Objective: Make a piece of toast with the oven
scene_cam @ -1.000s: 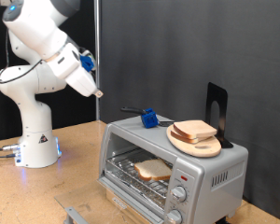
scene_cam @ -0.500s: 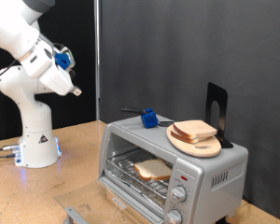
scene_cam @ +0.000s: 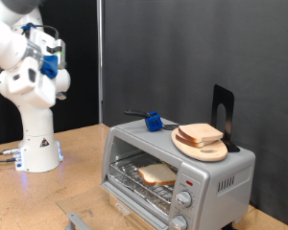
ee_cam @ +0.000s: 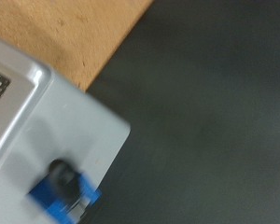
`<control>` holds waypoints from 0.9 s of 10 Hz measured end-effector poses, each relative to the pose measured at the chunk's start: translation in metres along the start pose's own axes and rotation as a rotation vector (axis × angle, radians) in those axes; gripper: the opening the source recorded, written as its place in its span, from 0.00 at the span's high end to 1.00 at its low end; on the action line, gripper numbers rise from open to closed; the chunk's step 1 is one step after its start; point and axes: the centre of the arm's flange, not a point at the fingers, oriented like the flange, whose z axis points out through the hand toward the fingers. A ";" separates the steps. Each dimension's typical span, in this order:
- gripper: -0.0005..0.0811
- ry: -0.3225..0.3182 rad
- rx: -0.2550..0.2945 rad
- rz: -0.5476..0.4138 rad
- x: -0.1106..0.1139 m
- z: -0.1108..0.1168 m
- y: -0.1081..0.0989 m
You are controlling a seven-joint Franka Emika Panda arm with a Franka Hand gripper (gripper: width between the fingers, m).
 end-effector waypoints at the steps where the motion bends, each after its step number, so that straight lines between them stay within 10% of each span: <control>1: 0.00 0.019 0.058 0.088 0.004 -0.006 0.007; 3: 0.00 0.050 0.054 0.049 0.007 -0.005 0.007; 6: 0.00 0.309 0.172 0.129 0.023 -0.016 0.013; 9: 0.00 0.329 0.139 0.238 0.033 -0.026 0.037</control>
